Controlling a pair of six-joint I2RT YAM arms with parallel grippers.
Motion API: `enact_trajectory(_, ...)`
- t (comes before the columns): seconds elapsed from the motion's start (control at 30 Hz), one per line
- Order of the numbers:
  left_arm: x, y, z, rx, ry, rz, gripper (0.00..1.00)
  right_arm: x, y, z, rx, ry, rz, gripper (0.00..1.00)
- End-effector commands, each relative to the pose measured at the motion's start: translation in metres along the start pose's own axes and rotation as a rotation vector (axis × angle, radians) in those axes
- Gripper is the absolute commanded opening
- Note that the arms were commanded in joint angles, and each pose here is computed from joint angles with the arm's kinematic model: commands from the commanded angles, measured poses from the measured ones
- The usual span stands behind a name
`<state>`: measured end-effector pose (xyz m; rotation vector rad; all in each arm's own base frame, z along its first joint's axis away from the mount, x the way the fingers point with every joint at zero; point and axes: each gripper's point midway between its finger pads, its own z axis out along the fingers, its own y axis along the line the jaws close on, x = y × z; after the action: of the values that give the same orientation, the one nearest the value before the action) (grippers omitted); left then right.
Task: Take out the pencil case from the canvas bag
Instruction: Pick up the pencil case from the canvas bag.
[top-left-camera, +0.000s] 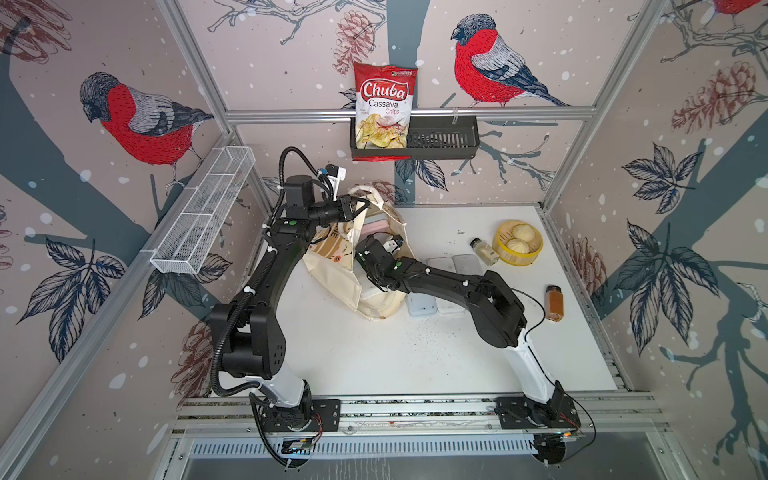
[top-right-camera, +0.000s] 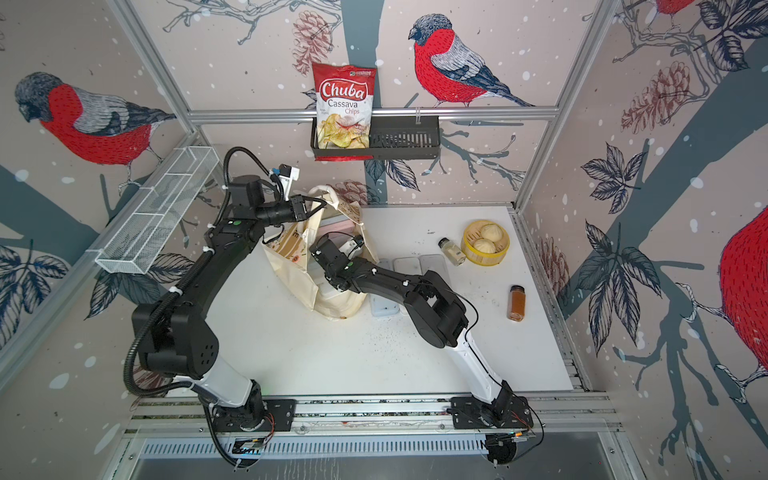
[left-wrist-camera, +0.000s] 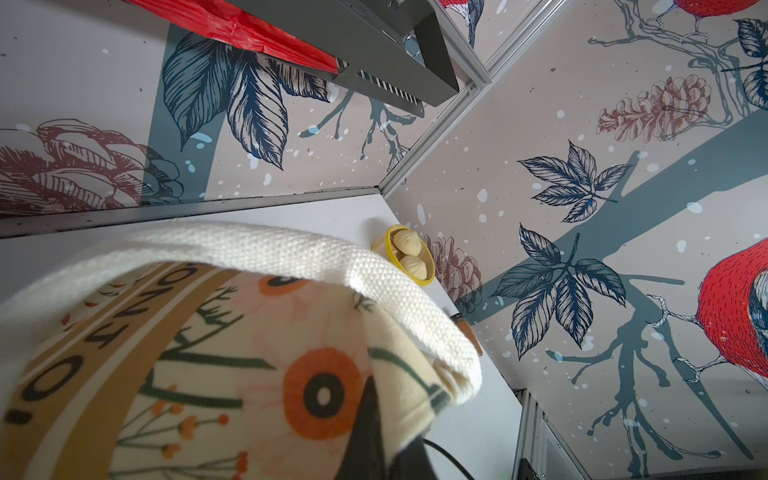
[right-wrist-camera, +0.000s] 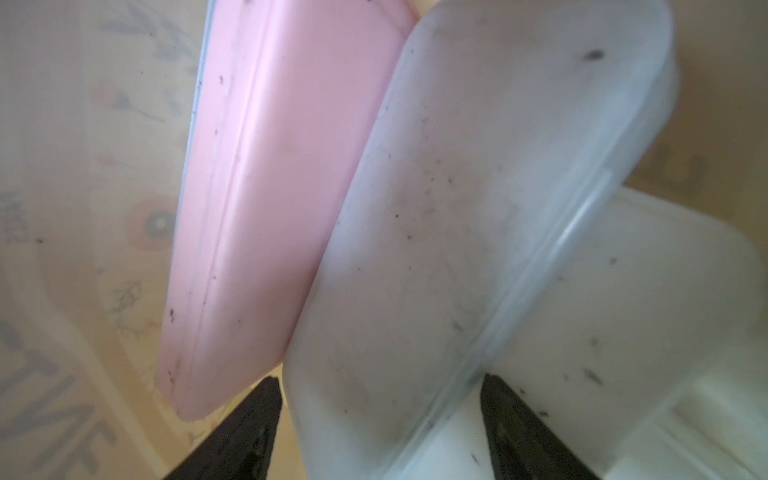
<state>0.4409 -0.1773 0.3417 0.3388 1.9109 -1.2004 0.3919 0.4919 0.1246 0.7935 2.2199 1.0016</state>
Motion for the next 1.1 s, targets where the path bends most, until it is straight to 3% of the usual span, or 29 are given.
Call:
enact_trajectory(0.0,-0.014,-0.019,-0.002,0.061,-0.038,0.091,0.00,0.003,-0.005,0.003,0.017,0.028,0.059,0.79)
enact_trajectory(0.4,-0.012,-0.020,0.001,0.065,-0.034,0.093,0.00,0.002,-0.011,0.014,-0.008,0.071,0.176,0.79)
enact_trajectory(0.73,-0.010,-0.018,0.003,0.056,-0.028,0.092,0.00,0.003,0.024,0.005,-0.211,0.098,0.176,0.77)
enact_trajectory(1.07,-0.008,-0.014,0.005,0.046,-0.022,0.089,0.00,-0.020,0.043,-0.024,-0.367,0.024,0.174,0.74)
